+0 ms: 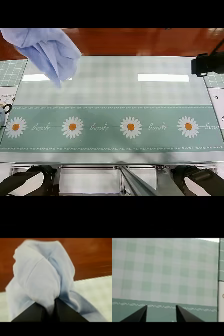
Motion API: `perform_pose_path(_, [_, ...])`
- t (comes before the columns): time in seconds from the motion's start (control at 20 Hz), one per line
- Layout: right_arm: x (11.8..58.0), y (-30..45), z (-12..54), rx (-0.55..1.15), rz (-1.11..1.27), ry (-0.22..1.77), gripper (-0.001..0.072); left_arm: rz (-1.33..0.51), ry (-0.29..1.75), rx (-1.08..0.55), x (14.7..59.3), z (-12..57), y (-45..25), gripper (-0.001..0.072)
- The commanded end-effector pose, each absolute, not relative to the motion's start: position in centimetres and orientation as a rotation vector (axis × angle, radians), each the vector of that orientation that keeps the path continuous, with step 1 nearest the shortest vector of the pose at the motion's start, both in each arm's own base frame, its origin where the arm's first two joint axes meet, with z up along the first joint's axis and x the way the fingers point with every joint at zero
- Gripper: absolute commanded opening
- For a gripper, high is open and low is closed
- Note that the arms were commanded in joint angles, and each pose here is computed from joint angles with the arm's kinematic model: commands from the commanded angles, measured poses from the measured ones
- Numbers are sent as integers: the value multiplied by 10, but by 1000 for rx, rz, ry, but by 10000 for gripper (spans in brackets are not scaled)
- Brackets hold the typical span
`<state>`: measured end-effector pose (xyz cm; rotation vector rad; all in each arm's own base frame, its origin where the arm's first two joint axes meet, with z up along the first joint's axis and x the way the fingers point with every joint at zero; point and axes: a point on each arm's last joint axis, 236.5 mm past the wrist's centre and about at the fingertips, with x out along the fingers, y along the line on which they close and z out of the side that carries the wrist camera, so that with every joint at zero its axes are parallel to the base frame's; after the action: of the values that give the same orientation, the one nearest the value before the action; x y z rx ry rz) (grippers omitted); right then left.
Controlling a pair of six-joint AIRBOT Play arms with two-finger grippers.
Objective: Fold the shirts.
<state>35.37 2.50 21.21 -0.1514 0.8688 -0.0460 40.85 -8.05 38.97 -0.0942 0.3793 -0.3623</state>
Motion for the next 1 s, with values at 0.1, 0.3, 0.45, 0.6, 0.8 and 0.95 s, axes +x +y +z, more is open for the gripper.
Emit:
perform_pose_path(0.1, [319,16,223,-91,-66,822,409,-613,387,-54,345,393,-166,26])
perform_pose_path(0.3, [304,13,210,-72,-82,863,409,-741,402,-143,333,357,-225,26])
perform_pose_path(0.45, [301,22,195,-49,-51,898,409,-803,583,-350,320,268,-262,26])
perform_pose_path(0.6, [301,36,171,-6,-13,943,409,-820,711,-486,300,189,-272,26])
perform_pose_path(0.8, [297,70,120,80,95,1026,409,-603,959,-522,295,59,-210,26])
perform_pose_path(0.95, [287,90,71,150,146,1104,409,-395,1066,-573,292,-4,-142,26])
